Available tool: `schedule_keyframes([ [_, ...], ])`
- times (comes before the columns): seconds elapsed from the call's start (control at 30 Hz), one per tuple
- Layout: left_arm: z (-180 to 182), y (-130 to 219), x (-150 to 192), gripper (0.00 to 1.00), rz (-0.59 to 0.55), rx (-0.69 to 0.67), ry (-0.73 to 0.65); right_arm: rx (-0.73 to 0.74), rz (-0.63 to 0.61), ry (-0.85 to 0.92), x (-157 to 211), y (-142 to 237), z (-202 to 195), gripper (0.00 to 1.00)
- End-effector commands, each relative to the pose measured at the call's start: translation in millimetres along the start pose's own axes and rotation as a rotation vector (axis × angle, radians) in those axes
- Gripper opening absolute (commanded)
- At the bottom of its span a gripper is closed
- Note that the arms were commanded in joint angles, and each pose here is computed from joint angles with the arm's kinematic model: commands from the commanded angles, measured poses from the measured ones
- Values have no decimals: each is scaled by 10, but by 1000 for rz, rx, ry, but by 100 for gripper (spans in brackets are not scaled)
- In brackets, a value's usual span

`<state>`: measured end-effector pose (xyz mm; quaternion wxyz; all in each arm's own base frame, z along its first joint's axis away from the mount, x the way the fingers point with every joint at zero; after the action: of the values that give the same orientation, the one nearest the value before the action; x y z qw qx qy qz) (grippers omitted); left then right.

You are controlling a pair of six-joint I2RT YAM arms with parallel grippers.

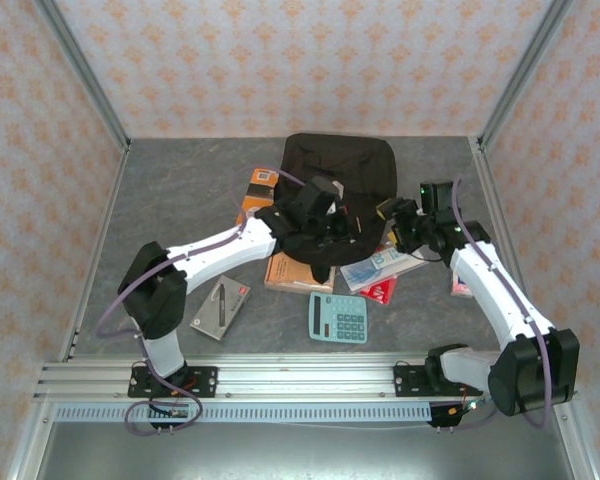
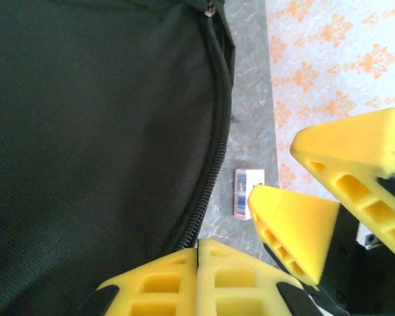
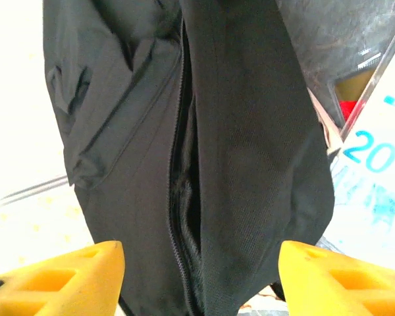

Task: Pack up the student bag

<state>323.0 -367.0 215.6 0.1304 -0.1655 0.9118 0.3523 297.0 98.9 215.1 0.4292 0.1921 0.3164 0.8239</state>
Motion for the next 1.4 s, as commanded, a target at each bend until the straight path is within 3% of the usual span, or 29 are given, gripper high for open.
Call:
schedule_keyframes([
  [0.0,-315,60,-114,0,-50,100,-9,-85,26,-32,47,12,116,59],
  [0.2,-281,47,-106,0,-57,89,-11,-68,43,-33,118,-158,-39,56],
  [0.43,-288,39,-105,0,-54,92,-16,-68,99,15,204,-397,-29,59],
  [0.53,-269,65,-111,0,-59,79,-25,-70,98,20,190,-467,-41,42],
  [0.7,-184,153,-147,0,-75,42,-39,-4,52,53,136,-490,-174,2],
  [0.73,-164,175,-157,0,-78,32,-42,5,43,64,127,-484,-188,0],
  [1.37,376,612,-227,0,-143,-131,-37,136,-103,212,-62,-297,-317,0],
])
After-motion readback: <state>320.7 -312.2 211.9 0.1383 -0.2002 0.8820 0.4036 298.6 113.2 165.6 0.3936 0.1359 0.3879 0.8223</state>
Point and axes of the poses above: each hand's point on the last joint's axis, 136 mm out from that joint toward the fingers, its own y axis back along the fingers, its own z axis along the line the jaws close on, x = y × z, the point moved 4 cm from there along y, back along the fingers, and after that the axes turned 4 degrees about -y, right-handed, at the moved point
